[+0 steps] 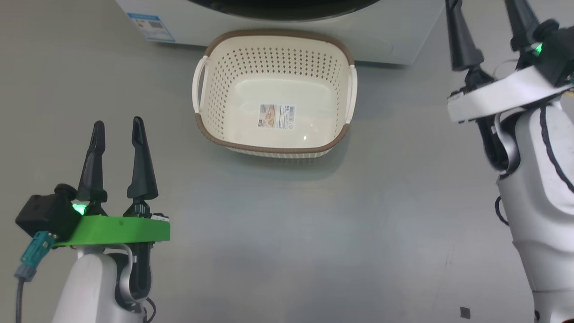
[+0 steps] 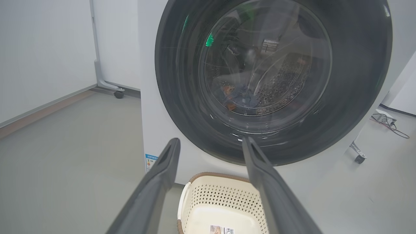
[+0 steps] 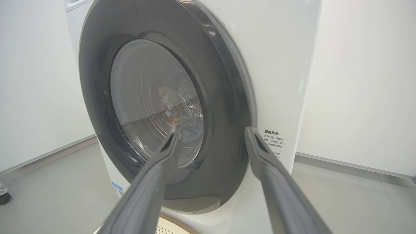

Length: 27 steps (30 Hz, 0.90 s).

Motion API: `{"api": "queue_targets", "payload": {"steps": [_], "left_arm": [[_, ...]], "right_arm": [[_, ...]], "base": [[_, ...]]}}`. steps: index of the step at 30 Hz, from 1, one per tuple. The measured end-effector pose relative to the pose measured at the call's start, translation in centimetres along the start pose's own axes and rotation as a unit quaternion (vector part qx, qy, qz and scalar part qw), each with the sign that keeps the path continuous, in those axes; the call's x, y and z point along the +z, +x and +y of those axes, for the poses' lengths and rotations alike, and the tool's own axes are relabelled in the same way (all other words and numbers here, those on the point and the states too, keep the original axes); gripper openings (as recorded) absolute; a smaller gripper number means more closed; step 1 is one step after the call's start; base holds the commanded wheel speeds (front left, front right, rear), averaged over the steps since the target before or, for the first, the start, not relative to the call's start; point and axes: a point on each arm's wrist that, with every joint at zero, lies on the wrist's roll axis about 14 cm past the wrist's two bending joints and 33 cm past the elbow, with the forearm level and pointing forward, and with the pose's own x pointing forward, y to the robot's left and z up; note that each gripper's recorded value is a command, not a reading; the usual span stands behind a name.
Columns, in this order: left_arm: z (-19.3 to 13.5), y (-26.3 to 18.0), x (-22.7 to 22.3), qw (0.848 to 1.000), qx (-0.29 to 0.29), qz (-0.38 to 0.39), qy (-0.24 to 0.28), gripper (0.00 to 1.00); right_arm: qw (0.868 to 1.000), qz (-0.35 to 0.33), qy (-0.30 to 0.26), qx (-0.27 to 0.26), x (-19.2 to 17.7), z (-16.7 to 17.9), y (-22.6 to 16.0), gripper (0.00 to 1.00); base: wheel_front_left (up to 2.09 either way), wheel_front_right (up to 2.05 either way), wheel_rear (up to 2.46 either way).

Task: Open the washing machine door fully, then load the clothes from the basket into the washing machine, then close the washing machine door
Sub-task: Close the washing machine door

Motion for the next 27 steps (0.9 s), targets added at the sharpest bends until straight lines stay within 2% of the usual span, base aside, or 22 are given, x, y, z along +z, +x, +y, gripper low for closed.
{"api": "queue_targets", "payload": {"steps": [6,17,27], "left_arm": [[-1.1,-1.0,-0.1,1.000,-0.018,0.008,0.022,1.00],[-3.2,-4.6,-1.4,0.998,-0.046,0.038,0.031,1.00],[-4.4,-7.1,-0.7,0.997,-0.065,0.032,0.030,1.00]], "right_arm": [[0.999,0.019,0.005,-0.034,0.5,-0.7,-3.9,1.00],[0.991,0.056,0.003,-0.121,1.5,-2.6,-13.4,1.00],[0.983,0.048,-0.005,-0.175,3.7,-2.8,-19.7,1.00]], "base": [[0.00,0.00,0.00],[0.00,0.00,0.00],[0.00,0.00,0.00]]}}
